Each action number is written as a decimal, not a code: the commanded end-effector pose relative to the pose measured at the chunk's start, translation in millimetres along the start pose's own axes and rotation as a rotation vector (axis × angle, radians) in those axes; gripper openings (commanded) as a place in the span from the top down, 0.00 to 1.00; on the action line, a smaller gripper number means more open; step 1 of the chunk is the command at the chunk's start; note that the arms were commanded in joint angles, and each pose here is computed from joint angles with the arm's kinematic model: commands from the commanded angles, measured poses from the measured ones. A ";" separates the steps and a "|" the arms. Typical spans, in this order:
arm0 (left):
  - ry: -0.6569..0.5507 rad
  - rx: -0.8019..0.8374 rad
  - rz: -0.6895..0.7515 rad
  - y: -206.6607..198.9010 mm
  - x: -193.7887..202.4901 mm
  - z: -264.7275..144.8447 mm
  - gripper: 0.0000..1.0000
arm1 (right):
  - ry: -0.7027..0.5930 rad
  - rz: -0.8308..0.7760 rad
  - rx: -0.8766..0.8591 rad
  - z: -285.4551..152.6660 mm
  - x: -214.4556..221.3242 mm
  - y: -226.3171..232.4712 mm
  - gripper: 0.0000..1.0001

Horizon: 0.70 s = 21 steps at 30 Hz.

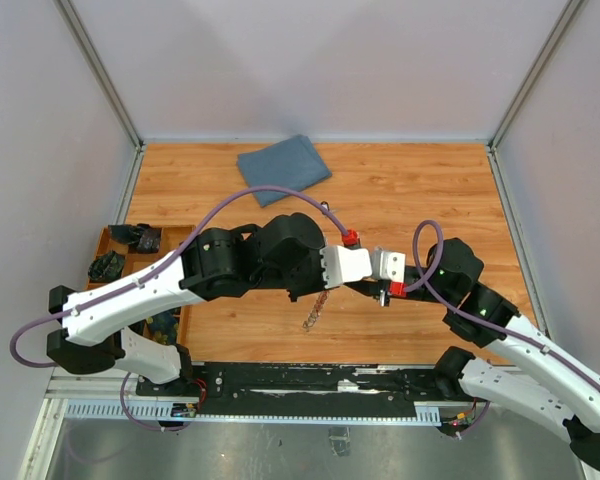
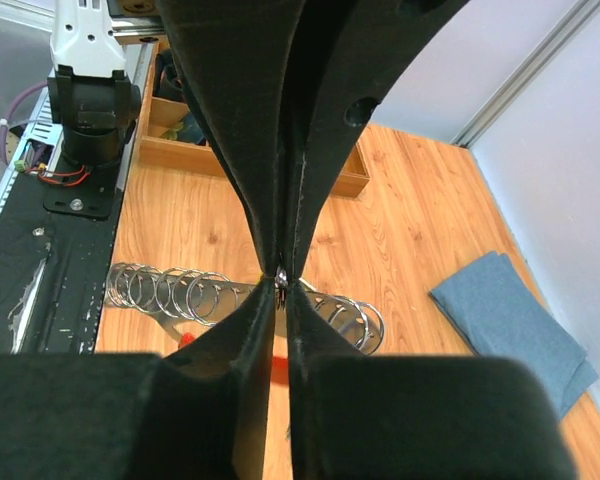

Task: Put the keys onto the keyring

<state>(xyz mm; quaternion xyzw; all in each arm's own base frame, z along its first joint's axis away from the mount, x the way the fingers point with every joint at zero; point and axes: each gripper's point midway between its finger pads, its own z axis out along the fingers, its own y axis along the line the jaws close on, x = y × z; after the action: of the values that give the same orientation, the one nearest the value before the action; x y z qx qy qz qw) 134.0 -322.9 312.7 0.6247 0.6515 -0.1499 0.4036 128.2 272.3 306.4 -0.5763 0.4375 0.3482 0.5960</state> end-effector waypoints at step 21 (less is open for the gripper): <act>-0.480 -0.096 -0.096 17.3 -66.2 -71.9 0.67 | -0.187 -0.052 0.055 -22.9 -78.1 -6.7 1.00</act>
<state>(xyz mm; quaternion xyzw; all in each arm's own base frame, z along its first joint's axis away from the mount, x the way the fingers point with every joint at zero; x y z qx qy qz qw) 123.3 -312.8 379.2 0.5553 0.5997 -0.2411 0.5233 116.9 264.2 341.1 -0.5497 0.4180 0.3611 0.6267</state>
